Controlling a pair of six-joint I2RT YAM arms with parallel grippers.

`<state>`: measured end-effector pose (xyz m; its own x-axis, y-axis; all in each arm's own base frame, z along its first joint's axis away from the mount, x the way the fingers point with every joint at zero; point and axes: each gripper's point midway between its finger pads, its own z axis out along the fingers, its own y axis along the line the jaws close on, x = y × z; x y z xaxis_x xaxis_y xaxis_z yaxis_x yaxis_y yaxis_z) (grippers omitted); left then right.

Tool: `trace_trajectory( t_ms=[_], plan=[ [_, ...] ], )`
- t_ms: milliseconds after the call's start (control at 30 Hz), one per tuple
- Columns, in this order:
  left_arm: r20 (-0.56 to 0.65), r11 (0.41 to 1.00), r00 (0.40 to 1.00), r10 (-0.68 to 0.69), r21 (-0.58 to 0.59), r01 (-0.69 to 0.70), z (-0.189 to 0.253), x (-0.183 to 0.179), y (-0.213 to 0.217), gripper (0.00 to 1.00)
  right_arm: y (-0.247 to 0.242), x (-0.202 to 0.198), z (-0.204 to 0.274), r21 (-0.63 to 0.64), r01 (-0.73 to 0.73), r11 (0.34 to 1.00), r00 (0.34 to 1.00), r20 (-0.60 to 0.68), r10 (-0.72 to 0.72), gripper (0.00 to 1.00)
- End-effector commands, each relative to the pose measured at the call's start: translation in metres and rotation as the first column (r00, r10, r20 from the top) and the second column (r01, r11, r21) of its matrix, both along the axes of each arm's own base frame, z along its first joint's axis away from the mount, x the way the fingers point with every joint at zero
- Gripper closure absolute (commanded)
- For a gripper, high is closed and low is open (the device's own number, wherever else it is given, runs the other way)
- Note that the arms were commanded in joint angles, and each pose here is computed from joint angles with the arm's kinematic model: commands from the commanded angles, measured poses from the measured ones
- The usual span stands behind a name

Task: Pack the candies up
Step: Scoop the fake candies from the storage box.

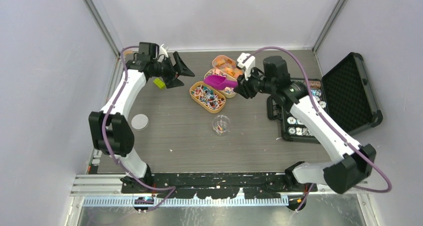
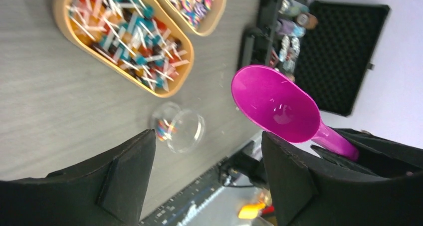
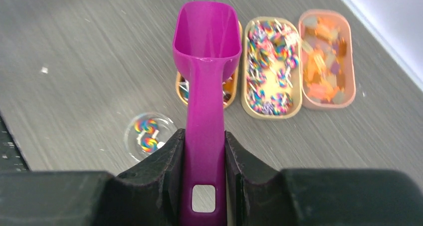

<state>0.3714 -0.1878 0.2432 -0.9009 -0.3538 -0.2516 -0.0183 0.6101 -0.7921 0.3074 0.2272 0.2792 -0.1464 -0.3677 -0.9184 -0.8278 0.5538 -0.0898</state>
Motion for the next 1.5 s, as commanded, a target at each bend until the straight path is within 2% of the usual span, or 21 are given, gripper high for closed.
trace_trajectory(
  t_ms=[0,100,333,433,533,633,867,1100,1300,1467],
  plan=[
    [0.071,0.988,0.997,0.042,0.146,-0.052,-0.021,0.043,0.017,0.23,-0.03,0.022,-0.025,-0.227,0.121,0.966,0.987,-0.077,-0.142,1.0],
    [0.125,0.985,0.991,0.057,0.152,-0.076,-0.026,0.074,0.016,0.28,-0.044,0.038,-0.037,-0.34,0.169,0.925,0.976,-0.076,-0.206,1.0],
    [0.199,0.986,0.976,0.093,0.115,-0.117,-0.04,0.145,0.005,0.39,-0.056,0.069,-0.057,-0.518,0.162,0.84,0.973,-0.059,-0.224,1.0],
    [0.163,0.99,0.981,0.107,0.078,-0.121,-0.058,0.163,-0.002,0.46,-0.054,0.08,-0.061,-0.553,0.145,0.82,0.972,-0.075,-0.222,1.0],
    [0.128,0.993,0.987,0.098,0.059,-0.106,-0.077,0.173,-0.013,0.48,-0.058,0.091,-0.066,-0.596,0.157,0.788,0.967,-0.068,-0.244,1.0],
    [0.112,0.994,0.99,0.088,0.059,-0.095,-0.094,0.183,-0.021,0.51,-0.054,0.099,-0.073,-0.606,0.144,0.782,0.97,-0.07,-0.233,1.0],
    [0.053,0.996,0.996,0.075,0.041,-0.078,-0.129,0.196,-0.035,0.56,-0.042,0.111,-0.088,-0.61,0.102,0.786,0.973,-0.104,-0.207,1.0],
    [-0.003,0.998,0.998,0.059,0.02,-0.059,-0.152,0.195,-0.044,0.57,-0.038,0.119,-0.102,-0.659,0.078,0.748,0.972,-0.118,-0.205,1.0],
    [-0.033,0.999,0.999,0.033,-0.003,-0.033,-0.163,0.186,-0.054,0.59,-0.015,0.113,-0.114,-0.589,-0.007,0.808,0.981,-0.16,-0.108,1.0],
    [-0.064,0.999,0.998,0.026,-0.028,-0.027,-0.172,0.181,-0.059,0.59,-0.014,0.111,-0.131,-0.568,-0.04,0.822,0.976,-0.197,-0.088,1.0]
  ],
)
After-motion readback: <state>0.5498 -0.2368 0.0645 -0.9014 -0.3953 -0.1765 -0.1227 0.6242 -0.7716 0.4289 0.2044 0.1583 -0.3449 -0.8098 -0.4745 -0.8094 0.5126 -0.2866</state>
